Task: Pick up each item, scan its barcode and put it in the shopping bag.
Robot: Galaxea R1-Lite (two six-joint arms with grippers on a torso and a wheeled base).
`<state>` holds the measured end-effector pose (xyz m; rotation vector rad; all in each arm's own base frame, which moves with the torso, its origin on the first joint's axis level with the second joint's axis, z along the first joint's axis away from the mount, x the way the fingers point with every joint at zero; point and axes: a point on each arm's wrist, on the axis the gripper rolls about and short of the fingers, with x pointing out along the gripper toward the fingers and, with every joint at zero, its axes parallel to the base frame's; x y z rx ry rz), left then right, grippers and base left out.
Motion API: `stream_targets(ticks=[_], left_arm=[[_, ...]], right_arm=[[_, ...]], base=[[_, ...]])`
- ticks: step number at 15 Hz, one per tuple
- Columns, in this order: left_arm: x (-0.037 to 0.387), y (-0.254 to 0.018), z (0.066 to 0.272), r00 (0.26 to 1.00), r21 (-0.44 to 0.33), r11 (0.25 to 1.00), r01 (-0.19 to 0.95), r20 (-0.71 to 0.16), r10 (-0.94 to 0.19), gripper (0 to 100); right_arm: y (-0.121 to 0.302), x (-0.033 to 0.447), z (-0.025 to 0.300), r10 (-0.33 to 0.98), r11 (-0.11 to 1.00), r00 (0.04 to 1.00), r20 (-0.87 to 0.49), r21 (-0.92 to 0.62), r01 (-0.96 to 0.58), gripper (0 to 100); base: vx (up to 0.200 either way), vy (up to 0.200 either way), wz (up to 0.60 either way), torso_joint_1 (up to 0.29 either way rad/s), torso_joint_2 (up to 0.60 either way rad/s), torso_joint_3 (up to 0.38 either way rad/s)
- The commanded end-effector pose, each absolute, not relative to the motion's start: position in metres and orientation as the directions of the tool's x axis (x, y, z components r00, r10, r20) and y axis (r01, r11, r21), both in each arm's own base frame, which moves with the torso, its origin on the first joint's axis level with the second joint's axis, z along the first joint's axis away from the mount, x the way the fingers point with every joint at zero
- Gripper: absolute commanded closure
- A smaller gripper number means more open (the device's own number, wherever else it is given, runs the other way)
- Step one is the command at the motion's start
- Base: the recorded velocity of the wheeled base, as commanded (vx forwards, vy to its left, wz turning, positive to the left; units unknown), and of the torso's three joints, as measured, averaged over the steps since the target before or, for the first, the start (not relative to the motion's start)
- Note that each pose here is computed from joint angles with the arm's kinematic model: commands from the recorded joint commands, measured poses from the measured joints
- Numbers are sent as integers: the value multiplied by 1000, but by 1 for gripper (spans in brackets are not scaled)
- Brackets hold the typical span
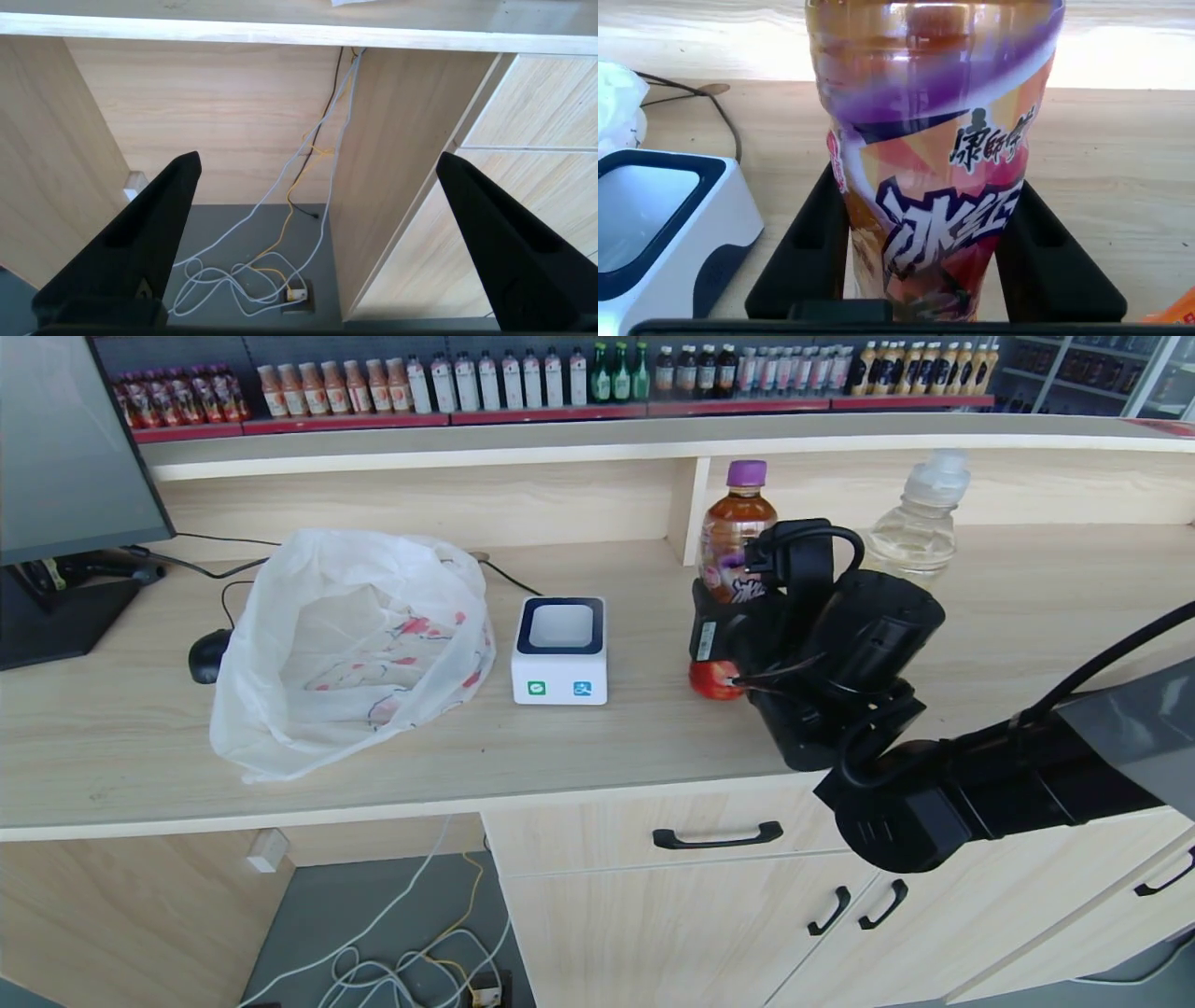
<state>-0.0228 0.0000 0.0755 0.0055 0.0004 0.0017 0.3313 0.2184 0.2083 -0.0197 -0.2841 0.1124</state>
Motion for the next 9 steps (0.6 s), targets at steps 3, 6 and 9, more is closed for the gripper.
stream_targets(ticks=[3, 6, 9], left_arm=[[-23, 0, 75, 1000, 5, 1000, -2, 0, 2, 0], [-23, 0, 75, 1000, 5, 1000, -3, 0, 3, 0], [-23, 0, 75, 1000, 5, 1000, -3, 0, 3, 0]], right_arm=[[217, 329, 203, 116, 993, 958, 263, -44, -109, 100], [212, 322, 198, 120, 992, 962, 244, -54, -110, 100], [207, 315, 199, 121, 992, 964, 237, -59, -110, 100]], base=[[0, 0, 0, 0, 0, 0], [0, 0, 0, 0, 0, 0], [0, 0, 0, 0, 0, 0]])
